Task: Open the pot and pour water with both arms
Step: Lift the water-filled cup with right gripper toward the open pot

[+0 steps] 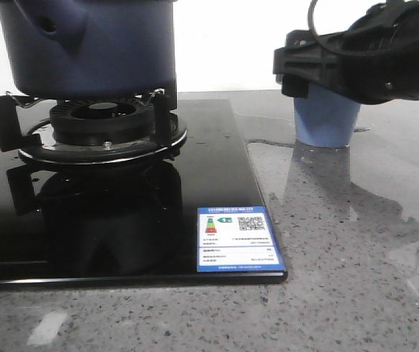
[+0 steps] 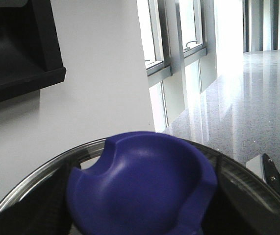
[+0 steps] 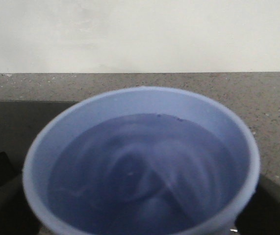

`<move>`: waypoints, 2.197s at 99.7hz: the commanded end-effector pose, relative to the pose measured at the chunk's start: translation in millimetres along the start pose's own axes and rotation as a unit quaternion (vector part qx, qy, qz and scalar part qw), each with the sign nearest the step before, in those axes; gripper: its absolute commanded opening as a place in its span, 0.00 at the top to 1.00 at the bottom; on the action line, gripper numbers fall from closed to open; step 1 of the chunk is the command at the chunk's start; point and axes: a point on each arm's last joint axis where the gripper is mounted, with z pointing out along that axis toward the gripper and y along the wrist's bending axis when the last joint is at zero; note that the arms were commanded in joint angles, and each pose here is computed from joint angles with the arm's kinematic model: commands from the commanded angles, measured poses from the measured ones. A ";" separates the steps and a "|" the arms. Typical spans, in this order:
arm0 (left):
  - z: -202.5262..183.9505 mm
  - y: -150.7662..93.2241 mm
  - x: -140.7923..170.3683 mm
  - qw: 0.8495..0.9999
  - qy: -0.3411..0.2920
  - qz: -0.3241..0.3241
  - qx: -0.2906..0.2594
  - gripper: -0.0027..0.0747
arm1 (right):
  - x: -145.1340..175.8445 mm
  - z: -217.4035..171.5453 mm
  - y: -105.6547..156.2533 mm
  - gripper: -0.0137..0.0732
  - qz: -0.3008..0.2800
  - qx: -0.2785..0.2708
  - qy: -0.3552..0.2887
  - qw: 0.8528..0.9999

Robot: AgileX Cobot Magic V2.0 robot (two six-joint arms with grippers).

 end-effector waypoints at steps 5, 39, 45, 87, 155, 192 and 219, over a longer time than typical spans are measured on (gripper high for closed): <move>-5.3 -7.6 -32.4 0.998 -0.066 -0.002 0.006 0.67 | -16.5 3.8 -0.6 0.10 0.001 0.007 -0.053 0.999; -5.4 -8.6 -32.7 0.998 -0.067 -0.001 0.011 0.67 | -6.9 11.0 -1.4 0.10 -0.010 0.022 -0.063 0.998; -5.4 -8.9 -32.8 0.998 -0.068 -0.001 0.013 0.67 | -7.9 11.3 -2.0 0.10 -0.011 0.026 -0.074 0.997; -5.4 -8.9 -32.8 0.998 -0.068 -0.005 0.013 0.67 | -8.1 12.2 -3.0 0.31 -0.012 0.034 -0.088 0.995; -37.5 -19.0 -60.9 0.998 -0.044 -0.002 -0.050 0.67 | -64.0 -21.0 8.8 0.55 -0.091 -0.050 -0.170 0.980; -61.8 -41.4 -84.5 0.994 -0.018 0.003 -0.111 0.67 | -125.2 -25.9 28.1 0.55 -0.110 -0.119 -0.169 0.972; -74.7 -56.2 -99.1 0.991 -0.032 -0.003 -0.129 0.67 | -183.7 -25.1 42.0 0.55 -0.112 -0.150 -0.175 0.967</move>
